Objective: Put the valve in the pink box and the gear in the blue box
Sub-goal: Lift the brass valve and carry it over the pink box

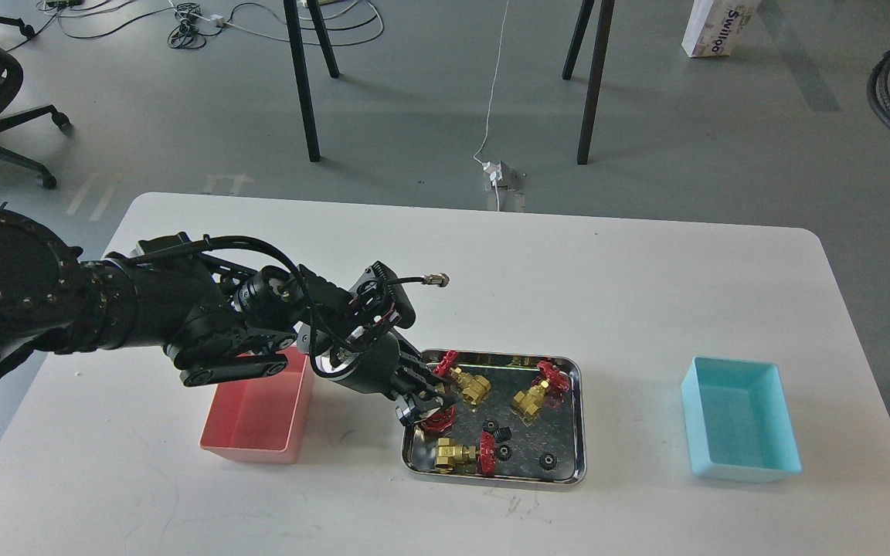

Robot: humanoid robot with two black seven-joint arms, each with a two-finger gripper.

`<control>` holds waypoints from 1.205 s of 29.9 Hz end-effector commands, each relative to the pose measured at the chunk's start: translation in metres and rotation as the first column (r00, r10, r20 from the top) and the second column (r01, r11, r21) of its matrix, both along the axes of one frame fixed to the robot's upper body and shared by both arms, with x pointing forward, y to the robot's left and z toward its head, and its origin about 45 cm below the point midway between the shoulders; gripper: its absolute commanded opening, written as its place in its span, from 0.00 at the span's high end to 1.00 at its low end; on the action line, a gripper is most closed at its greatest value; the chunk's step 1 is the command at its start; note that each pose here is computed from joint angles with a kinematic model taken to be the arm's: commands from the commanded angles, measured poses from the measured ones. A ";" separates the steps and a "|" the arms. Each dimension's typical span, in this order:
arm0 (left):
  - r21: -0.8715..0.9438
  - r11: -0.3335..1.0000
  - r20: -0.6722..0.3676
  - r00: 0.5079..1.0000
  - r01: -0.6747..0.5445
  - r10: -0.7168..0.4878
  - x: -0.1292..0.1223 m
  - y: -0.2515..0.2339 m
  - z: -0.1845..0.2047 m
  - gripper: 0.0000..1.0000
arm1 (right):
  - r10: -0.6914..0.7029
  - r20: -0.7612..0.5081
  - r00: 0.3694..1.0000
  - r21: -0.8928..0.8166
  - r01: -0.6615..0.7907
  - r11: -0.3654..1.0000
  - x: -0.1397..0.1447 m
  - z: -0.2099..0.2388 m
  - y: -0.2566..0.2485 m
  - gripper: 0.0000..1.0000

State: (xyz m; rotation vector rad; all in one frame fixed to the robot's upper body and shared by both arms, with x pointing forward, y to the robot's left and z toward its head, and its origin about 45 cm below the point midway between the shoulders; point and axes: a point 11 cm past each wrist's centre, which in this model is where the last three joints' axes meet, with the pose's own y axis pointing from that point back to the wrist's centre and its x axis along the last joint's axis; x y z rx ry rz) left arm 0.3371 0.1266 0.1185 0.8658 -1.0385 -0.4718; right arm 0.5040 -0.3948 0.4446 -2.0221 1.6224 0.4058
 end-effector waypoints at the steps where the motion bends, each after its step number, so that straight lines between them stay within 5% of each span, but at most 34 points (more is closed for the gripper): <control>1: -0.006 1.000 0.003 1.000 -0.002 0.002 0.001 -0.001 0.002 0.77 | -0.005 -0.006 1.000 0.000 0.005 1.000 0.000 -0.002 -0.001 0.00; 20: -0.050 0.999 0.028 0.999 -0.018 0.019 0.012 0.013 0.058 0.79 | -0.003 -0.033 0.999 0.003 0.003 1.000 0.000 -0.017 0.000 0.00; 36: -0.034 0.985 0.089 0.981 -0.169 0.171 -0.005 0.137 0.113 0.79 | 0.002 -0.030 1.000 0.008 -0.001 1.000 0.001 -0.016 0.003 0.00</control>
